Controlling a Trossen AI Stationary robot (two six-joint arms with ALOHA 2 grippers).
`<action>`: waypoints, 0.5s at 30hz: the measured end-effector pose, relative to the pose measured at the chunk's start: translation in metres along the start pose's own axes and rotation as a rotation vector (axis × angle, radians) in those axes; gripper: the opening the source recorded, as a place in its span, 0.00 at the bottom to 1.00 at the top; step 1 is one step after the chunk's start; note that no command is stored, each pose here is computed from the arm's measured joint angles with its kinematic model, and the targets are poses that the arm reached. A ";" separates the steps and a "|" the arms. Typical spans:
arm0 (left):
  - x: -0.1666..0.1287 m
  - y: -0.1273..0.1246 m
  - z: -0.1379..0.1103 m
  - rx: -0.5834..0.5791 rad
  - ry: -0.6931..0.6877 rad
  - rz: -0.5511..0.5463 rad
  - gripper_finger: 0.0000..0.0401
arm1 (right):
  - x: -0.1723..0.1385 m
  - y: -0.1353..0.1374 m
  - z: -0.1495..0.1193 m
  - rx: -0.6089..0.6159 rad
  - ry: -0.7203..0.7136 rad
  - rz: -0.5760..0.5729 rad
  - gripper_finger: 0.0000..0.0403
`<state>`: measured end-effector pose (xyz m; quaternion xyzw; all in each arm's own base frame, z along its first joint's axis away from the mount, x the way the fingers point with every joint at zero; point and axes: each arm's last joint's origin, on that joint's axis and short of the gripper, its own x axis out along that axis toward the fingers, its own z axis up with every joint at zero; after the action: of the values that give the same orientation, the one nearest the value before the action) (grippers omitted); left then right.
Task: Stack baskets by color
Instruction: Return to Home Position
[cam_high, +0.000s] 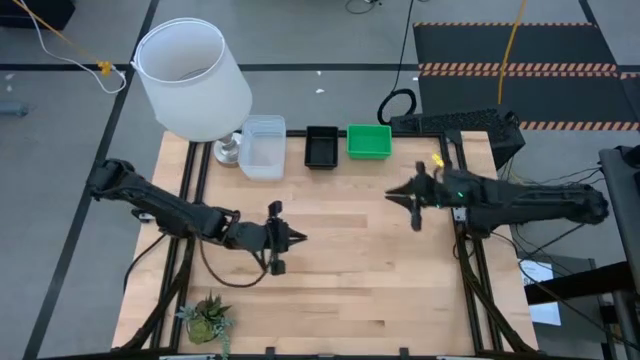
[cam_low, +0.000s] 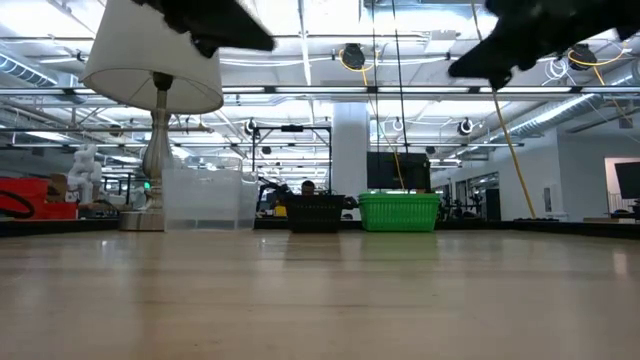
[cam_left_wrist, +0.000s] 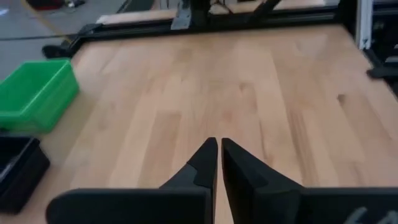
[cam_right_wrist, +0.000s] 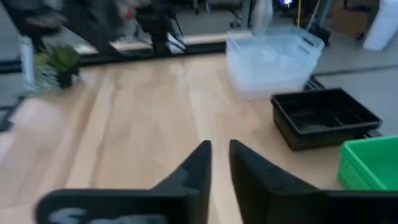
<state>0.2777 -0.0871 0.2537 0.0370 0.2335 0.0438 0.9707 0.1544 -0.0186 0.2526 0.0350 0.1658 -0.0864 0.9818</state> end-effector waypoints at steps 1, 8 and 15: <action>-0.004 0.001 -0.005 0.001 -0.004 0.008 0.06 | -0.004 0.006 -0.002 -0.002 -0.013 0.006 0.10; -0.018 0.011 -0.039 -0.052 -0.160 0.000 0.06 | -0.020 0.032 -0.023 -0.088 -0.030 0.049 0.02; -0.030 0.023 -0.070 -0.052 -0.259 -0.014 0.06 | -0.014 0.035 -0.054 -0.249 -0.015 0.090 0.01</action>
<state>0.2178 -0.0636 0.2070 0.0156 0.1054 0.0378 0.9936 0.1300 0.0232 0.2076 -0.0803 0.1660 -0.0213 0.9826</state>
